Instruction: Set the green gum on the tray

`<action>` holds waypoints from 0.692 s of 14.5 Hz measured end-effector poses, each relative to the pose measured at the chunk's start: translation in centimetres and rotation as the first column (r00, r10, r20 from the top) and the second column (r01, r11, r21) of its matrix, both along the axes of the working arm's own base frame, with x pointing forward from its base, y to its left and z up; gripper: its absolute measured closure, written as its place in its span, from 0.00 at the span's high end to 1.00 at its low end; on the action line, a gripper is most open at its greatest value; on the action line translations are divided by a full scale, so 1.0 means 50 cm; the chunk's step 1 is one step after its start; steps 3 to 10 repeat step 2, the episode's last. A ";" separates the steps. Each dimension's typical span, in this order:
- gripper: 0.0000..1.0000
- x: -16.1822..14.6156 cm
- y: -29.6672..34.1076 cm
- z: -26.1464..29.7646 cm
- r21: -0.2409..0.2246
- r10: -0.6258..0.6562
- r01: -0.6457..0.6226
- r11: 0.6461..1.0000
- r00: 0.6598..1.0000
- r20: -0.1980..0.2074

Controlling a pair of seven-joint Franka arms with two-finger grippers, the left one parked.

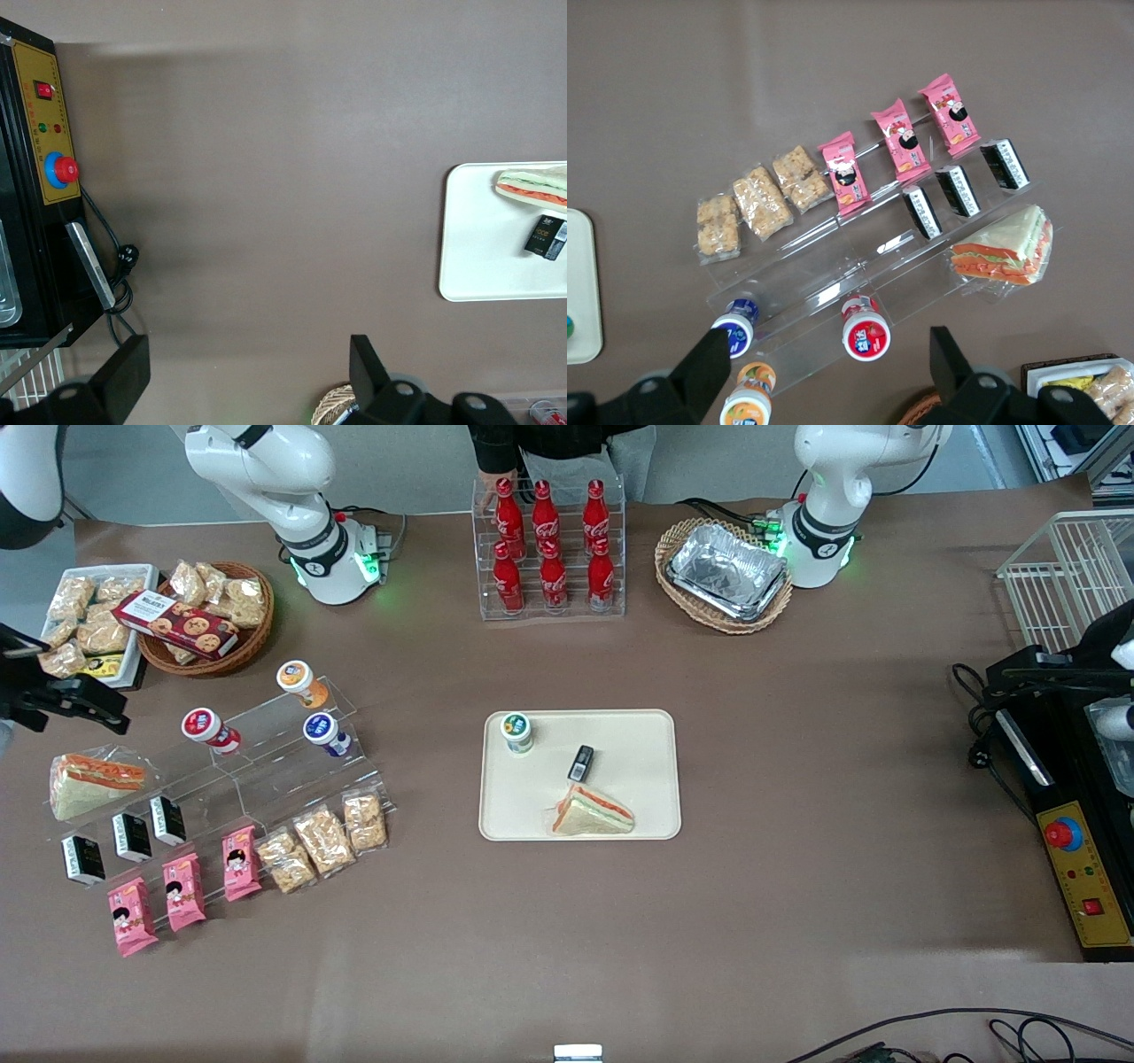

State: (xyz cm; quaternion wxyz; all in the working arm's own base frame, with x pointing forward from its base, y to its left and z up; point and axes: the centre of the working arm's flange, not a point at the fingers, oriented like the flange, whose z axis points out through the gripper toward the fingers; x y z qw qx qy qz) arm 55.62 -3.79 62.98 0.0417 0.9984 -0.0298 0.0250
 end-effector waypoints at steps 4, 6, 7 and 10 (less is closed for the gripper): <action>1.00 -0.007 -0.008 0.010 -0.001 -0.008 0.008 1.000 1.000 0.006; 1.00 -0.007 -0.008 0.010 -0.001 -0.008 0.008 1.000 1.000 0.006; 1.00 -0.007 -0.008 0.010 -0.001 -0.008 0.008 1.000 1.000 0.006; 1.00 -0.007 -0.008 0.010 -0.001 -0.008 0.008 1.000 1.000 0.006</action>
